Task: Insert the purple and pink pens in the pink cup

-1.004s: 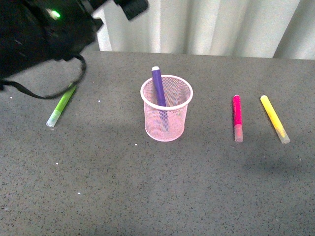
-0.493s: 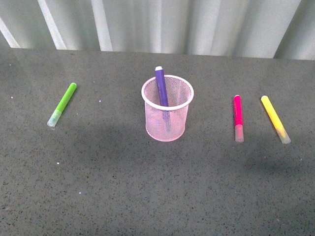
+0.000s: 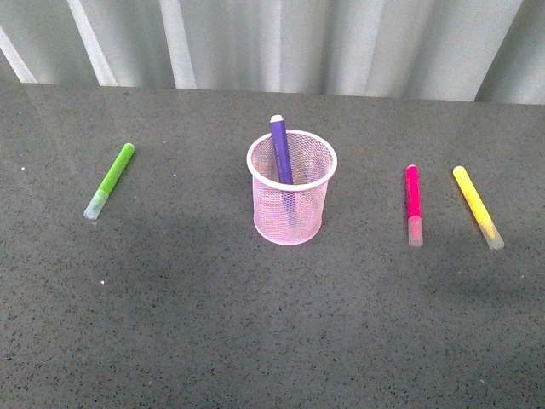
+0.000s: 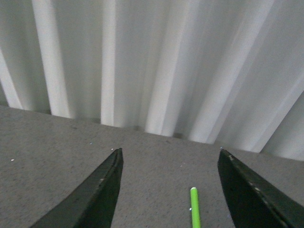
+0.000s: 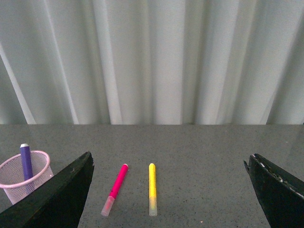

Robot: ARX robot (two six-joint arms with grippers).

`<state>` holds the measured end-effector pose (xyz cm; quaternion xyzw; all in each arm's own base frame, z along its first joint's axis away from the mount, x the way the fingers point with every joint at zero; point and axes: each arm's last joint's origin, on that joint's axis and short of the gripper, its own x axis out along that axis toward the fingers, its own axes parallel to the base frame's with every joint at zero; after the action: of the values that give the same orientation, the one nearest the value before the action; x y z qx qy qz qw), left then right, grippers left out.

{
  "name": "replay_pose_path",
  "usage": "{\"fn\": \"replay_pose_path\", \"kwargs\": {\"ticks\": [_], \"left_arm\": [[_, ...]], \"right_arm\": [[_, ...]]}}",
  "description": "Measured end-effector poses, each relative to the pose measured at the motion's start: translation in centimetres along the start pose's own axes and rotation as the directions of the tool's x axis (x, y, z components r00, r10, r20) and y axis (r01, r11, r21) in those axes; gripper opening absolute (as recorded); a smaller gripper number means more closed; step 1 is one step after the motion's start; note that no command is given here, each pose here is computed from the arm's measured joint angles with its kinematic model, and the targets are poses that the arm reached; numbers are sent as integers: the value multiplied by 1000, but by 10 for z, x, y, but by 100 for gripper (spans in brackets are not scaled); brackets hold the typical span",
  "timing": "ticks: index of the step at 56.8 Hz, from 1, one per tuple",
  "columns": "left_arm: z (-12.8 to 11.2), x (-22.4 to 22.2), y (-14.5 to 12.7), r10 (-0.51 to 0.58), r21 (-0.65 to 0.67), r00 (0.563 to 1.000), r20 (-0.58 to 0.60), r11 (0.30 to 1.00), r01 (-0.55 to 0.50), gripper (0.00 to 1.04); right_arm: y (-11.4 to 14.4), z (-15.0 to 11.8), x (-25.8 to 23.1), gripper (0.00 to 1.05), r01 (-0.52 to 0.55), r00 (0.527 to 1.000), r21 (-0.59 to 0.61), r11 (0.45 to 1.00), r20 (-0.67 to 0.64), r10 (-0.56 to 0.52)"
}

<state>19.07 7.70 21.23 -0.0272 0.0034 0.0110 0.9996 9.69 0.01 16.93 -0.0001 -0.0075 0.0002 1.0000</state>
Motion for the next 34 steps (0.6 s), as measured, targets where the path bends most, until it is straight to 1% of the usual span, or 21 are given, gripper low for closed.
{"fn": "replay_pose_path", "kwargs": {"ticks": [3,10,12,15,23,34], "left_arm": [[-6,-6,-11,-11,20,1000,0,1000,11,37],[-15,-18,-26,-13,32,1000,-2,999,13,18],[-17,-21,-30,-12,34,1000,0,999,12,10],[-21,-26,-35,-10,33,1000,1,999,10,4],[-31,-40,-49,-16,43,1000,-2,999,16,4],[-38,-52,-59,-14,46,1000,-1,999,14,4]], "right_arm": [[0,0,0,98,0,1000,0,1000,0,0],[0,0,0,98,0,1000,0,1000,0,0],[0,0,0,98,0,1000,0,1000,0,0],[0,0,0,98,0,1000,0,1000,0,0],[0,0,0,98,0,1000,0,1000,0,0],[0,0,0,98,0,1000,0,1000,0,0]]}}
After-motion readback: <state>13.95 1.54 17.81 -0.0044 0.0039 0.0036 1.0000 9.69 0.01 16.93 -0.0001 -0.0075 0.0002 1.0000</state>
